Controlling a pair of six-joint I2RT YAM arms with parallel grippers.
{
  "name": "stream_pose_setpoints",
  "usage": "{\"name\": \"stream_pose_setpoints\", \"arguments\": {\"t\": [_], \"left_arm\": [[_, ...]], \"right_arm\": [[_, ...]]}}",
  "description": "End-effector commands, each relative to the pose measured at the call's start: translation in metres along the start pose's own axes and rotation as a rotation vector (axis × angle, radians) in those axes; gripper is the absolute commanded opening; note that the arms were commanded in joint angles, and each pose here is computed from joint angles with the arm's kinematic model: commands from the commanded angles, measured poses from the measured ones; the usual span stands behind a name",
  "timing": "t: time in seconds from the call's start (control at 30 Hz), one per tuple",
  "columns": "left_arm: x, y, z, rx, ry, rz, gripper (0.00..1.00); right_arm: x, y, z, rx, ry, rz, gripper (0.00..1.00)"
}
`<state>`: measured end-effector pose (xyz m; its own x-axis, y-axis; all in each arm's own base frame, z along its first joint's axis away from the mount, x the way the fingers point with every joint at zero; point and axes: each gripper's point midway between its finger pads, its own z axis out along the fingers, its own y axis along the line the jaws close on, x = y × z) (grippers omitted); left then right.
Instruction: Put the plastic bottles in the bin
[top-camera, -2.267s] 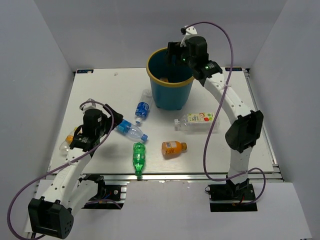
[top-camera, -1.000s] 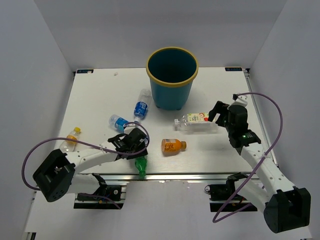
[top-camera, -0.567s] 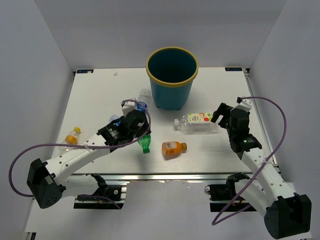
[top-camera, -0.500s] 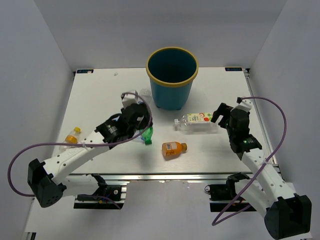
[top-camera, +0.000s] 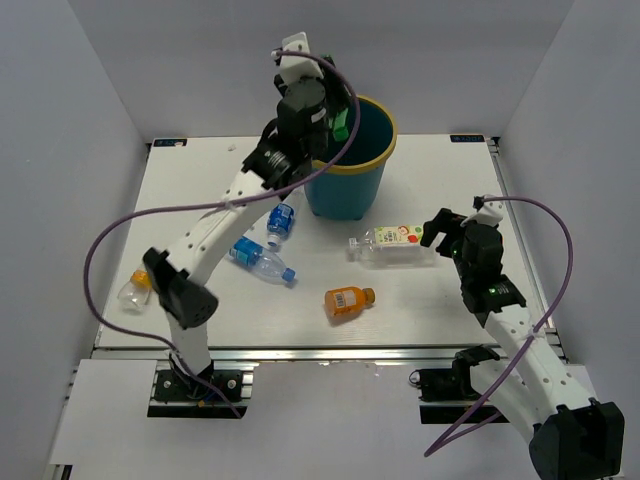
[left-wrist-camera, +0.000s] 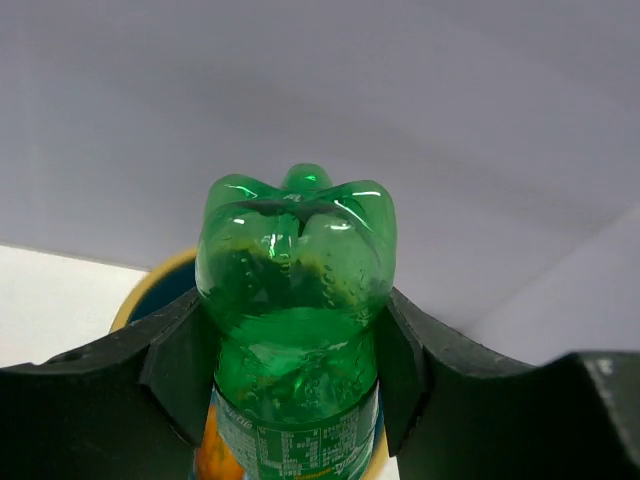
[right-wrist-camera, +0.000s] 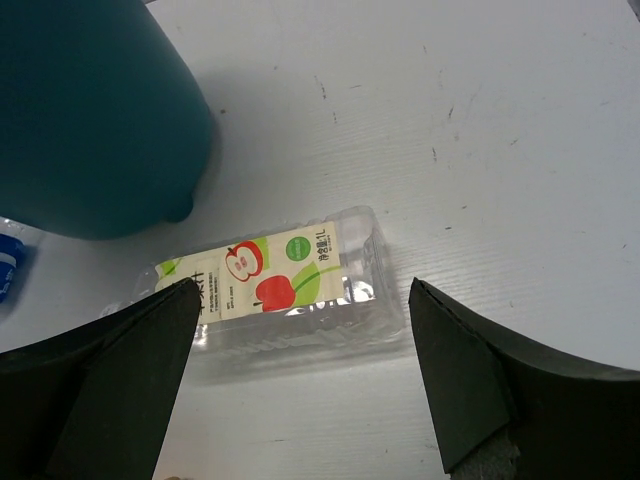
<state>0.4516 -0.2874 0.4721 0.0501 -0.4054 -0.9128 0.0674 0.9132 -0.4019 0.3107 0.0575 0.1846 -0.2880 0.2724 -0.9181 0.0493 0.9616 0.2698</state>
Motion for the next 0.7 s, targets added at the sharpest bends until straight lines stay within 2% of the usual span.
{"name": "stream_pose_setpoints", "arguments": {"t": [0.0,0.03,0.1,0.13,0.2,0.27,0.3,0.4,0.67], "left_arm": [[-0.003,0.009,0.050,0.002,-0.040,0.033,0.51],[-0.018,0.003,0.053,0.024,-0.061,0.004,0.59],[-0.002,-0.005,0.066,0.071,-0.043,0.006,0.71],[0.003,-0.003,0.072,0.065,-0.065,-0.006,0.86],[0.009,0.004,0.083,0.061,-0.088,-0.034,0.96],[0.010,0.004,0.092,0.081,-0.073,-0.044,0.98],[0.023,0.010,0.101,0.072,-0.038,-0.029,0.98],[0.007,0.004,0.100,0.112,-0.055,-0.056,0.98],[-0.033,0.007,0.066,0.134,-0.044,-0.059,0.98]], "right_arm": [[-0.016,0.007,-0.002,-0.039,-0.064,-0.007,0.89],[-0.018,0.007,-0.003,-0.038,-0.072,-0.008,0.89],[-0.018,0.004,-0.004,-0.032,-0.082,-0.008,0.89],[-0.022,0.006,-0.005,-0.043,-0.099,-0.007,0.89],[-0.024,0.011,-0.008,-0.072,-0.111,-0.012,0.89],[-0.026,0.013,-0.010,-0.087,-0.116,-0.014,0.89],[-0.029,0.014,-0.012,-0.091,-0.129,-0.013,0.90],[-0.035,0.021,-0.017,-0.140,-0.171,-0.014,0.89],[-0.031,0.068,-0.037,-0.433,-0.161,-0.108,0.89]]}}
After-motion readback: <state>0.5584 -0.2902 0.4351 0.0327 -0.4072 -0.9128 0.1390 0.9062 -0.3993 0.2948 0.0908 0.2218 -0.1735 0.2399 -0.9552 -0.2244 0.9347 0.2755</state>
